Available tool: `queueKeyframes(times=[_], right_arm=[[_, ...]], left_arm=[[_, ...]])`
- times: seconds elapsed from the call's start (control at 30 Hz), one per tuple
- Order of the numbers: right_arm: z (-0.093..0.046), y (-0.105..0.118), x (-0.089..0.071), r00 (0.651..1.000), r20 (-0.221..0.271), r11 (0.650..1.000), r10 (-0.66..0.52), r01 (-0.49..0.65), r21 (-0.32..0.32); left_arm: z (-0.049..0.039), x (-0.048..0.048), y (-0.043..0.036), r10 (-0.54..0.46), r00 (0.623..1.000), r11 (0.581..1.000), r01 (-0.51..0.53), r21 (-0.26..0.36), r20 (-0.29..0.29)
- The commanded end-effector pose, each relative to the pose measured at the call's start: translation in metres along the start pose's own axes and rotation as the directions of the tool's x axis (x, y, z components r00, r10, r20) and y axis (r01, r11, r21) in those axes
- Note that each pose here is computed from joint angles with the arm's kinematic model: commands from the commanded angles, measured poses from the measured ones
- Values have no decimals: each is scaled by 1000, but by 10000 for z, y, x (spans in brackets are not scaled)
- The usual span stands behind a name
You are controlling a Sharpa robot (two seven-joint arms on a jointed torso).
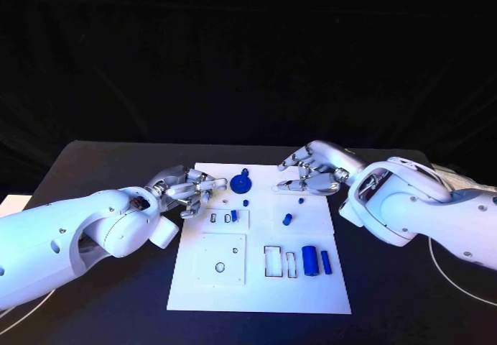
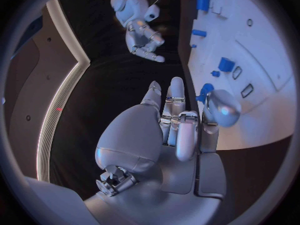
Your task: Assemble the parts on the task board
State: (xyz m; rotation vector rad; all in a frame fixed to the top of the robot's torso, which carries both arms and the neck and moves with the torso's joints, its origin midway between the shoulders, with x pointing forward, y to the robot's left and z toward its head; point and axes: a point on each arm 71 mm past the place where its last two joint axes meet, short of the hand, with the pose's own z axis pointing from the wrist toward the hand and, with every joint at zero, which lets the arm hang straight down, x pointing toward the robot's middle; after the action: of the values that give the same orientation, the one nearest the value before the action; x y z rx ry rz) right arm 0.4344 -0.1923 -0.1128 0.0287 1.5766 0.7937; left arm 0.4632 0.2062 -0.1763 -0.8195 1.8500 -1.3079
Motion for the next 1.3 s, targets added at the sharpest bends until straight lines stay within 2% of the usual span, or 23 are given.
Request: queueKeyframes(times=[0.03, 0.13, 0.23, 0.4, 0.53, 0.83, 1.13, 1.3], right_arm=[[-20, -121, -118, 995, 5, 994, 103, -104, 43], [-38, -211, -212, 995, 23, 992, 101, -103, 69], [-44, -264, -256, 995, 28, 991, 99, -101, 86], [-40, -319, -286, 995, 30, 990, 94, -97, 107], [-30, -353, -297, 996, 29, 988, 90, -93, 121], [-1, -371, -292, 996, 24, 988, 82, -84, 130], [13, -370, -280, 997, 15, 988, 78, -79, 133], [15, -376, -281, 997, 14, 988, 75, -76, 136]], left_arm=[[1, 24, 128, 350, 924, 889, -379, -256, -151], [14, -12, 104, 465, 866, 806, -501, -316, -186], [34, -41, 59, 547, 812, 734, -581, -351, -201], [91, -23, -16, 614, 761, 671, -643, -371, -208], [167, 29, -61, 633, 745, 650, -658, -380, -208], [334, 135, -126, 641, 739, 628, -660, -412, -208], [450, 189, -140, 645, 728, 602, -672, -431, -234], [518, 254, -147, 654, 711, 586, -692, -422, -258]])
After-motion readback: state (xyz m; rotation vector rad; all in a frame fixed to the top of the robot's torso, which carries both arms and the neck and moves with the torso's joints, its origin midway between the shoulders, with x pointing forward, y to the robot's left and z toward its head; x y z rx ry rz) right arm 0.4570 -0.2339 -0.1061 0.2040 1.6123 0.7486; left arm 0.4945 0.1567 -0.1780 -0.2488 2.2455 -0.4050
